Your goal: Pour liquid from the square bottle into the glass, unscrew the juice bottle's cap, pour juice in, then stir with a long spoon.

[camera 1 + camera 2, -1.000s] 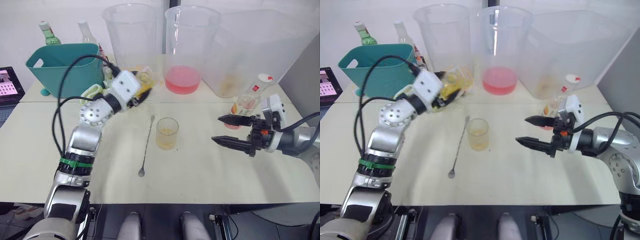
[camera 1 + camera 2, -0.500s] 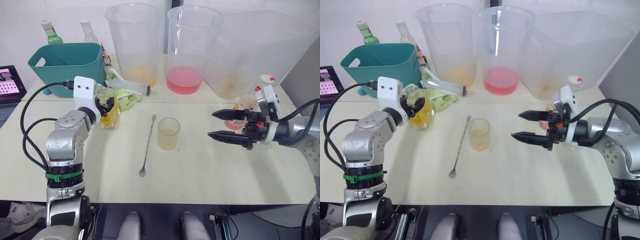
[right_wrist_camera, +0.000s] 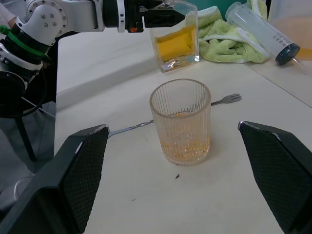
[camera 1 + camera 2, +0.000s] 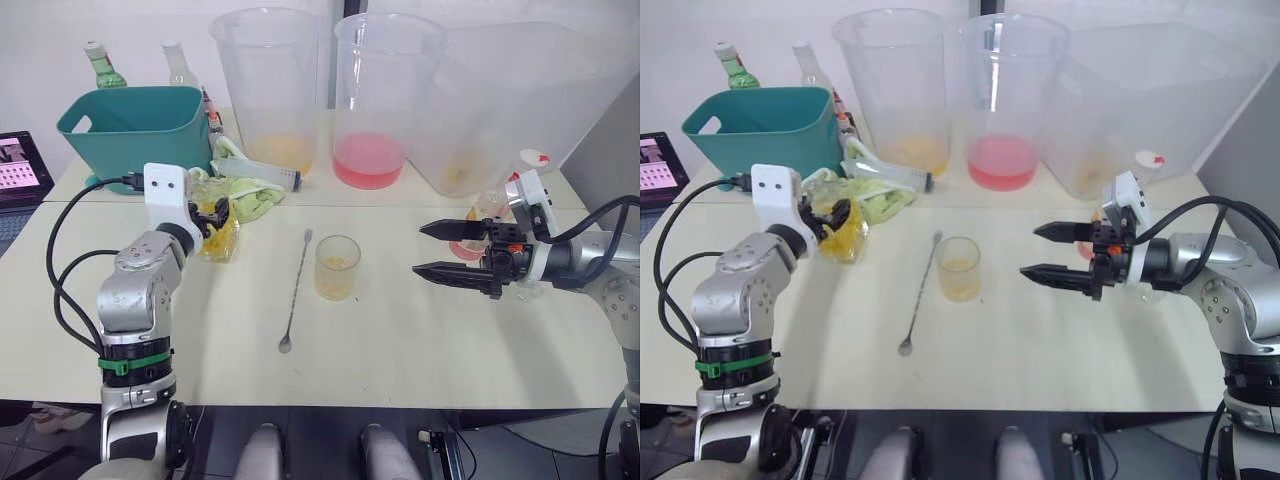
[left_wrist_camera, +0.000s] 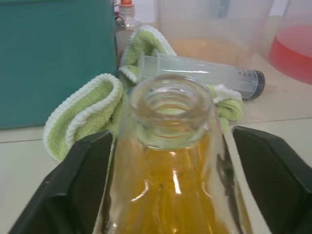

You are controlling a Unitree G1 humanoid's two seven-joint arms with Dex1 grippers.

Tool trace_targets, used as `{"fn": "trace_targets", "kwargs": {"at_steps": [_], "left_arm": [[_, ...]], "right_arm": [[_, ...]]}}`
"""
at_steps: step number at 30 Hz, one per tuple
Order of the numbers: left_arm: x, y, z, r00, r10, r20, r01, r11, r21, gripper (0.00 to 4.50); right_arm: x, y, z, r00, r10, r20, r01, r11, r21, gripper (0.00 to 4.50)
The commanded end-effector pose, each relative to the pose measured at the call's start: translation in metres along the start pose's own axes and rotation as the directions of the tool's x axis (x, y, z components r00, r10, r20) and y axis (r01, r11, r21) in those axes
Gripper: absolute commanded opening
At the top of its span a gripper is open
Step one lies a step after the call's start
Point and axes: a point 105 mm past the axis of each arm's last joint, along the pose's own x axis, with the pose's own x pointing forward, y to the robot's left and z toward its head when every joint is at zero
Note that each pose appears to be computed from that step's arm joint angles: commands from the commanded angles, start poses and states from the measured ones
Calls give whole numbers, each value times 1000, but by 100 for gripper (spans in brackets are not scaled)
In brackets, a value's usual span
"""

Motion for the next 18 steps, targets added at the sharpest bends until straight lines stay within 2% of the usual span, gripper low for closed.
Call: {"fn": "trace_targets", "kwargs": {"at_steps": [1, 2, 5, 8, 12, 15, 18], "left_arm": [[-5, 10, 25, 995, 22, 98, -26, 999, 32, 448], [-5, 10, 27, 994, 23, 105, -27, 999, 43, 448], [-10, 9, 52, 976, 13, 218, -29, 997, 69, 448], [-17, 5, 85, 936, -23, 352, -24, 991, 128, 448], [-21, 5, 111, 906, -45, 421, -37, 982, 183, 448], [-28, -17, 133, 867, -224, 445, 137, 966, 219, 448], [-43, -42, 134, 804, -433, 407, 337, 896, 288, 448]], "right_arm": [[-3, 1, 9, 1000, -2, 18, 3, 999, -43, 450], [-3, 1, 9, 1000, -3, 18, 4, 999, -43, 450], [-3, 0, 8, 1000, -6, 19, 6, 999, -40, 450], [-2, 0, 9, 1000, -2, 23, 3, 999, -42, 450], [-3, -2, 12, 1000, -1, 23, 2, 999, -48, 450], [-4, -1, 16, 1000, 0, 28, 1, 999, -53, 450], [-5, 0, 17, 1000, 0, 31, 2, 998, -56, 450]]}}
